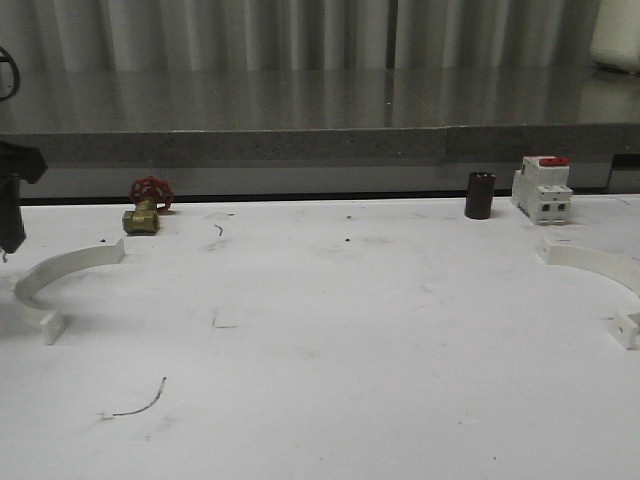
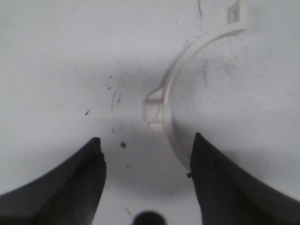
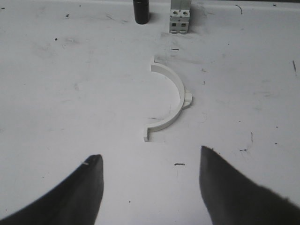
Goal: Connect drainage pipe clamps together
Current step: 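Grasp the white semicircular clamp half by its end with the left gripper, then carry the clamp half to the table center and lower it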
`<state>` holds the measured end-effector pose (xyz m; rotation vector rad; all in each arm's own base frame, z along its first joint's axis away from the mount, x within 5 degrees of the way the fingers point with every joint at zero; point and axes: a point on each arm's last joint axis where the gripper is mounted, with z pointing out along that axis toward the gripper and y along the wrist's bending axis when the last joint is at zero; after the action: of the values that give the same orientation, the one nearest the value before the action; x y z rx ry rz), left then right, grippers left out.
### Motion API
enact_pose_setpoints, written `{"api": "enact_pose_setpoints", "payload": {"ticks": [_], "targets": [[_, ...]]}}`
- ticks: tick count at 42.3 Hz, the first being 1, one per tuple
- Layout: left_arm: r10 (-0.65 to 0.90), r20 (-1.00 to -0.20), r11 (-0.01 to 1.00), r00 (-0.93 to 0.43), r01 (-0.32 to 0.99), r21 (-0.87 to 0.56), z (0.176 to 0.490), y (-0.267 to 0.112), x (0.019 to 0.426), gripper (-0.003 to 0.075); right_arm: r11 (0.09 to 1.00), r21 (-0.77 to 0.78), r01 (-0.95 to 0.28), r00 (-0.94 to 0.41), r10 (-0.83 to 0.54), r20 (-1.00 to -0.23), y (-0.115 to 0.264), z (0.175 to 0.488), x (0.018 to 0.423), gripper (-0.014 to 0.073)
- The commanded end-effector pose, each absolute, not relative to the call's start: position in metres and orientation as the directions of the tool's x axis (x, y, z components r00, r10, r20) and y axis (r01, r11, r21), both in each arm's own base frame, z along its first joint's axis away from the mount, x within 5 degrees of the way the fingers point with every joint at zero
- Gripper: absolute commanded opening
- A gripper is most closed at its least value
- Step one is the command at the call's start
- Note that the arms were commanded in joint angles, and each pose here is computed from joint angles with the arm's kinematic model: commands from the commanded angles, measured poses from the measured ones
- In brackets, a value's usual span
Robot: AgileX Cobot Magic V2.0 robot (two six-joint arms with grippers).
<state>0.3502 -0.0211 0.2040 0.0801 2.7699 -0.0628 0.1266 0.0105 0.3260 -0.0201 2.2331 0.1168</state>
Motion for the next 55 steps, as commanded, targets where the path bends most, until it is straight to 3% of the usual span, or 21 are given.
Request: {"api": "enact_pose_setpoints", "payload": {"ticks": [1,20,32,40,48,55], "targets": [[0.053,-0.452,0.996,-0.890,0.081,-0.044,0.222,-0.030,0.363,0.0384,0.996,0.066,-0.055,-0.545,0.025,-0.838,0.009,0.341,0.131,0.0477],[0.064,-0.399,0.995,-0.915,0.090,-0.045,0.187,-0.037,0.384,0.0375,0.996,0.066,-0.055,-0.545,0.025,-0.838,0.009,0.341,0.131,0.0477],[0.066,-0.375,0.995,-0.925,0.090,-0.046,0.185,-0.037,0.382,0.0137,0.996,0.066,-0.055,-0.545,0.025,-0.838,0.009,0.341,0.131,0.0477],[0.074,-0.370,0.994,-0.926,0.098,-0.047,0.191,-0.040,0.381,0.0106,0.996,0.066,-0.055,-0.545,0.025,-0.838,0.009,0.341,0.131,0.0477],[0.140,-0.413,0.980,-0.900,0.185,-0.071,0.221,-0.077,0.378,0.0106,0.996,0.066,-0.055,-0.545,0.025,-0.838,0.009,0.341,0.131,0.0477],[0.215,-0.435,0.956,-0.874,0.279,-0.089,0.246,-0.138,0.370,0.0106,0.996,0.066,-0.055,-0.545,0.025,-0.838,0.009,0.341,0.131,0.0477]]}}
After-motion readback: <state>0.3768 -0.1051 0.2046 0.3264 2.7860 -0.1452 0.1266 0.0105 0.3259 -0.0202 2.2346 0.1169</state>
